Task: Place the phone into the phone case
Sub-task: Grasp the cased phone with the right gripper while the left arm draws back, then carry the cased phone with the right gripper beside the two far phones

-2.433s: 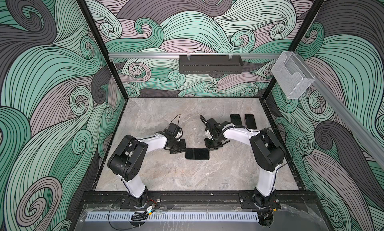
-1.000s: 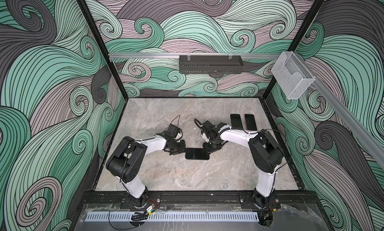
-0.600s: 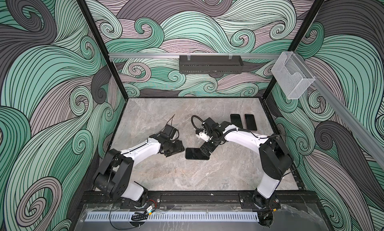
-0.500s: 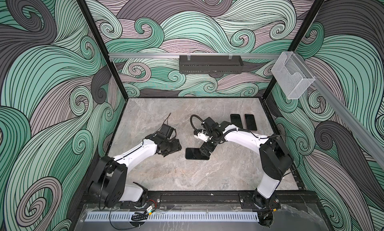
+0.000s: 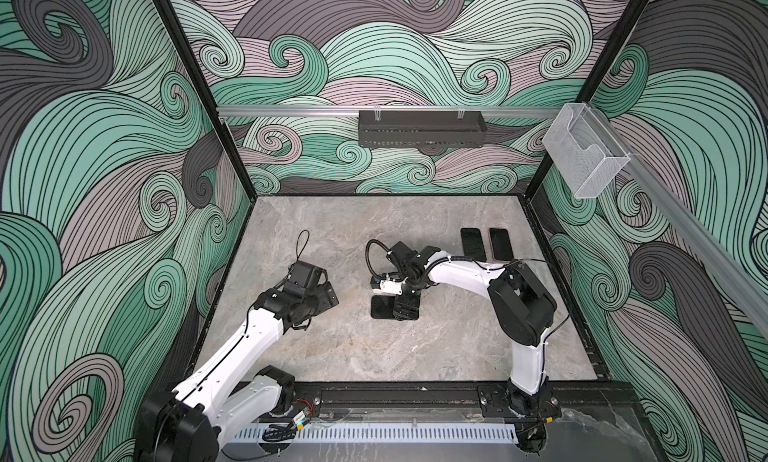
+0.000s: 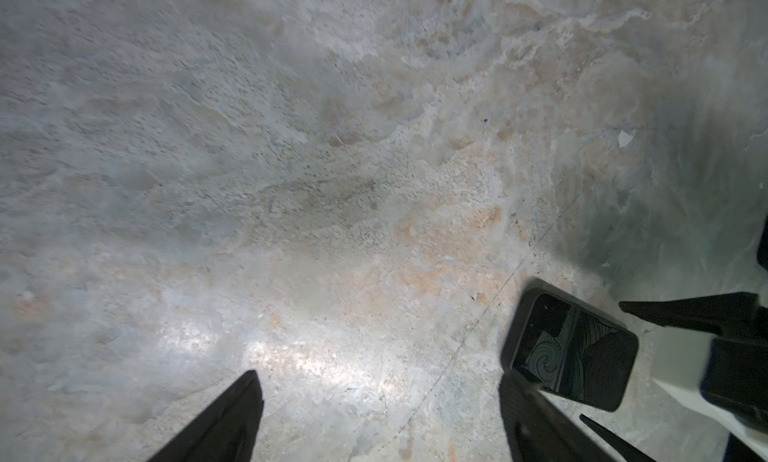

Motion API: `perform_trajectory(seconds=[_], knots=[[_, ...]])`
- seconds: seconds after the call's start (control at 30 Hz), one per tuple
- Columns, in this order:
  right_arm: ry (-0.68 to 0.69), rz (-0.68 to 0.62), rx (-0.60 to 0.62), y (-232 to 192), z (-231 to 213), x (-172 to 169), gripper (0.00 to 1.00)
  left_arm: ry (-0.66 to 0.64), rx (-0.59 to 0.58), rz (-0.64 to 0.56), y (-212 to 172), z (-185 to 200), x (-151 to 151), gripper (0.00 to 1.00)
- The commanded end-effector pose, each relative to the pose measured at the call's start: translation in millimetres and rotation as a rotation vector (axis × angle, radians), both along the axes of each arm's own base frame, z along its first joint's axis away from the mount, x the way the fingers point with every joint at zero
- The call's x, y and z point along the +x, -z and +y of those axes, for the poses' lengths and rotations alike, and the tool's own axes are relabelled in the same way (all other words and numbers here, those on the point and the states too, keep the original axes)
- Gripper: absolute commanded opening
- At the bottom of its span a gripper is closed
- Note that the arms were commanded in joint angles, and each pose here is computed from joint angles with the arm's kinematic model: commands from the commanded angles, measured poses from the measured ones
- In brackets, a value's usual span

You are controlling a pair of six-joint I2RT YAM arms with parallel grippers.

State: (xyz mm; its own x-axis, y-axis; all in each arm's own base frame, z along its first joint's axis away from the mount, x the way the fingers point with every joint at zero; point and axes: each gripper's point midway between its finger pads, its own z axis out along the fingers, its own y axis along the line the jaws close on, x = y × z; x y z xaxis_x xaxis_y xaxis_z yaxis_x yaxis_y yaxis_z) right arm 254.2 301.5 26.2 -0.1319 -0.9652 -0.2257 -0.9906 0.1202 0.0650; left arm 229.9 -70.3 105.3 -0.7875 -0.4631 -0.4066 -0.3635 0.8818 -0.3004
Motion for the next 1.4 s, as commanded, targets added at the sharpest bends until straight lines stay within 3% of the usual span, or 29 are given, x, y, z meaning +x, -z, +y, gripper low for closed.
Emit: perform_trajectory(seconds=[0.0,0.43,0.7,0.87,1.37], knots=[[-0.072,0.001,-0.021,3,4,-3,0.99,-0.07,0.053,-0.023,-4,22,-9,0.96],[-0.057,-0.062,-0.202,31,-12,5,0.95,-0.064,0.068,-0.033,-7,30,-19,0.98],[0.013,-0.067,-0.231,34,-19,5,0.73,-0.06,0.07,-0.049,-10,31,-18,0.98],[0.099,-0.075,-0.197,24,-14,9,0.51,-0.046,0.066,-0.059,-11,30,-17,0.98],[0.547,-0.066,0.03,-41,-15,64,0.3,0.017,0.044,-0.092,-18,21,-12,0.98]])
